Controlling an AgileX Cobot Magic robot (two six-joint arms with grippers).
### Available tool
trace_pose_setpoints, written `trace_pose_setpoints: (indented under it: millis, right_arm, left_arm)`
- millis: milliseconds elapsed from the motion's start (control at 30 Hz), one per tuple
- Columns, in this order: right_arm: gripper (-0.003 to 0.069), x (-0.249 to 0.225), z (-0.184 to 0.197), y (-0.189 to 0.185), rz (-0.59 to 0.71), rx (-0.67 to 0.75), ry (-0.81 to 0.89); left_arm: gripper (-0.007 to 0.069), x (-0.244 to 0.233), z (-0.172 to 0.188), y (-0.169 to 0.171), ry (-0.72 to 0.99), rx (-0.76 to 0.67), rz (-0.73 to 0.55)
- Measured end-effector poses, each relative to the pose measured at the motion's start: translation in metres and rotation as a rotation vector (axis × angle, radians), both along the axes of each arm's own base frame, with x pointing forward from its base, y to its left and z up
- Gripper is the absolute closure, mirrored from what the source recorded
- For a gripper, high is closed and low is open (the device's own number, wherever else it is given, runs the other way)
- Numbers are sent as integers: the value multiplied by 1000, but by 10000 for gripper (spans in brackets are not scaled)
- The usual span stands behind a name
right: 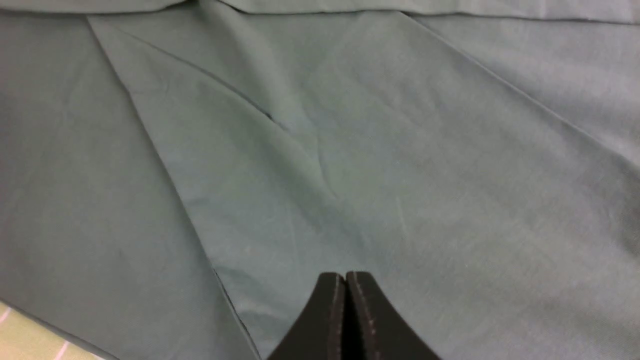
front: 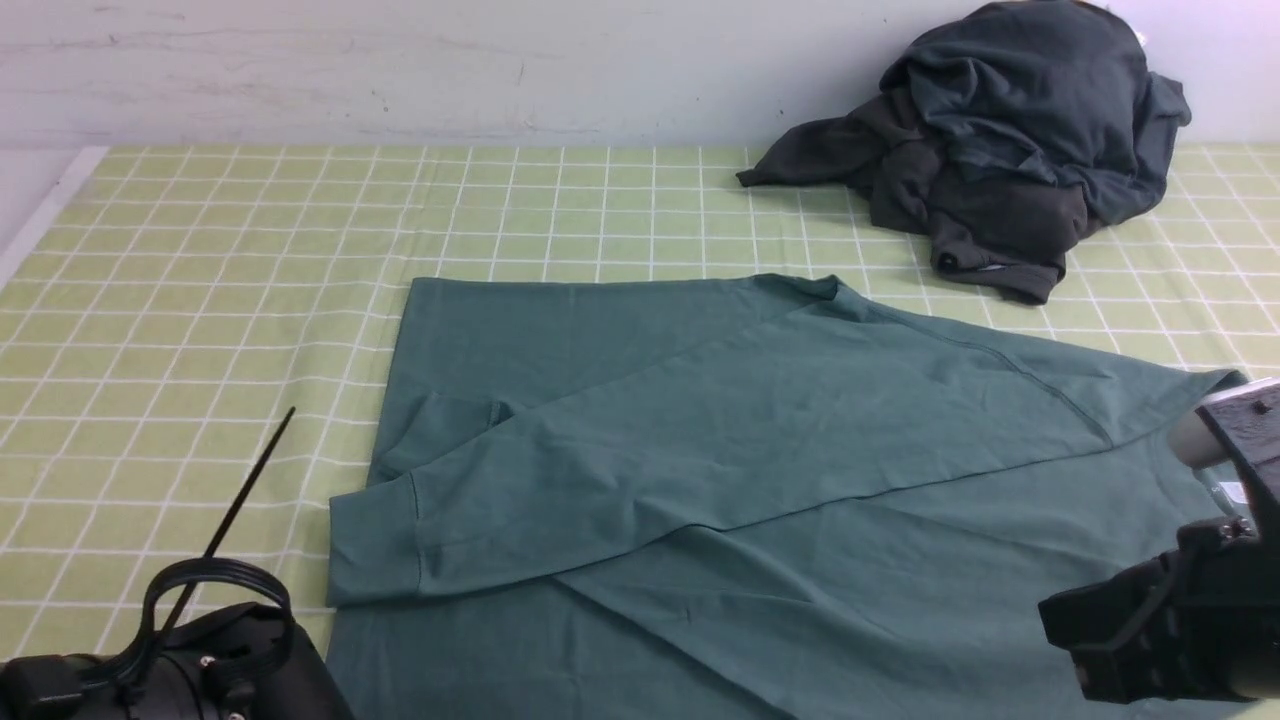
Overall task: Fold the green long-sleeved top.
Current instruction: Use both arms simultaneously to clamp the lower edge of the clothing fabric
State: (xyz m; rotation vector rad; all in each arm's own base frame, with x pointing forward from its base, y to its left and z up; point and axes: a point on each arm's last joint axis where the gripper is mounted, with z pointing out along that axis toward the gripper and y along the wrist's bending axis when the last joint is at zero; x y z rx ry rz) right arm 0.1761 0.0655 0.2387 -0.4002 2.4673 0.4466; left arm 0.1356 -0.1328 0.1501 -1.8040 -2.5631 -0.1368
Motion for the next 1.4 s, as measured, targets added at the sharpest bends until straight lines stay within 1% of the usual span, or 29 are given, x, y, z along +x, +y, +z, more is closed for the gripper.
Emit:
trace_pose_setpoints:
  millis: [67,167,267,333,367,433,533,733,1033,1133,1167,1200,1233,1267,1300,1400]
  right_arm:
    - [669,0,0,0,1,0,0]
    - [669,0,0,0,1,0,0]
    - [669,0,1,0,1,0,-1]
    - [669,0,1,0,1,0,-1]
    - [669,0,0,0,1,0,0]
    - [669,0,0,0,9,-4,-3]
    - [669,0,0,0,19,-9,-2]
    - [669,-1,0,0,24,-10,3]
    - [669,-1,0,1,22,0,8]
    - [669,-1,0,2,17,11,10]
    - [669,-1,1,2,18,14,10]
    - [669,-1,1,2,18,14,10]
    - [669,-1,1,2,18,14,9]
    - [669,-1,1,2,18,14,10]
    - [669,-1,1,2,18,15,10]
    - [669,-1,1,2,18,17,10]
  left_arm:
    - [416,1,2,0,-25,-15,27]
    - [383,1,5,0,-47,-32,56]
    - [314,1,8,1,-59,-44,67]
    - [287,1,9,1,-62,-46,72]
    - [254,1,9,1,-65,-46,75]
    - [239,1,9,2,-71,-42,73]
    - [242,3,9,2,-84,-32,63]
    - [284,4,9,4,-100,-23,84]
    - [286,2,1,7,-114,-15,47]
    - [299,3,0,7,-110,-10,41]
    - [321,3,-1,7,-106,-9,43]
    - [326,3,-1,6,-106,-9,44]
    - [361,3,-1,6,-105,-11,47]
    - [375,3,-1,6,-105,-13,49]
    - [403,3,0,5,-104,-16,54]
    - [561,9,9,1,-138,-43,62]
